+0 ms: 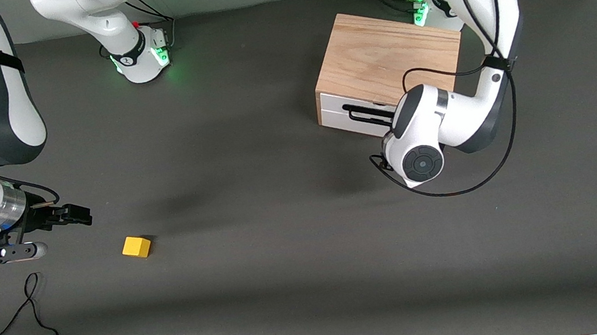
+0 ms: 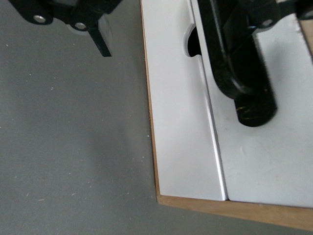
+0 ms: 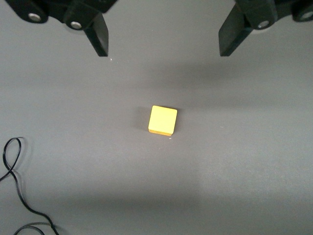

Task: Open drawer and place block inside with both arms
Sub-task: 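Pull the drawer open with the left gripper while the right gripper lowers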

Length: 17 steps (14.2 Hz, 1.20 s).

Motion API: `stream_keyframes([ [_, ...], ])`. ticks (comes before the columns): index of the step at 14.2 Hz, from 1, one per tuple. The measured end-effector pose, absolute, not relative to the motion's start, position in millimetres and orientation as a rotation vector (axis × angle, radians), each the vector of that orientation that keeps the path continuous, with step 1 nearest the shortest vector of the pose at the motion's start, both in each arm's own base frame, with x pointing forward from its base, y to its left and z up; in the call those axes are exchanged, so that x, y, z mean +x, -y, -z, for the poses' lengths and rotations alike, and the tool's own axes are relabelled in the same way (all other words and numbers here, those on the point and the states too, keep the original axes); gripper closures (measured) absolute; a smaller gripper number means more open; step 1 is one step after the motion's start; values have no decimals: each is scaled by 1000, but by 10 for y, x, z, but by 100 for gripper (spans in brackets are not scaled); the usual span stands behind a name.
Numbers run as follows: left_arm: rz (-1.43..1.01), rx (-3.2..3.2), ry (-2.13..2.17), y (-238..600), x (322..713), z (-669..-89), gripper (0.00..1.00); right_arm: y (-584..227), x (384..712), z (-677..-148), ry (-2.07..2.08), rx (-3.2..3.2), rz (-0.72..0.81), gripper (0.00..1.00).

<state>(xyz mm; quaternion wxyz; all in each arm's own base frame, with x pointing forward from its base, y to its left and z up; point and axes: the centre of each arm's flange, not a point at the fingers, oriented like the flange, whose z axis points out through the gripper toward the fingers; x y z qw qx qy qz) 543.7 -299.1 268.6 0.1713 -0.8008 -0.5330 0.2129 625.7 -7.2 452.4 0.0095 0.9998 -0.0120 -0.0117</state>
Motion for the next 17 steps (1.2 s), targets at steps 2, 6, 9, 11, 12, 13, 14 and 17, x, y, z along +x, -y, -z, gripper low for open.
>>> stream_keyframes([
  [2,-606,-2251,1525,3014,5422,-2588,0,71,6255,-4527,37,3122,37,0],
  [6,-595,-2243,1555,3028,5443,-2488,0,66,6253,-4537,39,3127,35,0],
  [9,-535,-2304,1600,3060,5547,-2513,0,56,6255,-4545,47,3140,32,0],
  [11,-494,-2338,1608,3089,5582,-2561,0,48,6256,-4536,53,3150,30,0],
  [12,-475,-2355,1621,3098,5611,-2588,0,47,6254,-4514,54,3152,30,0],
  [13,-462,-2367,1633,3103,5640,-2611,0,48,6249,-4471,55,3151,38,0],
  [14,-447,-2380,1645,3110,5672,-2634,0,50,6246,-4407,56,3151,34,0],
  [17,-377,-2439,1689,3164,5840,-2734,0,65,6226,-4022,62,3148,-27,0],
])
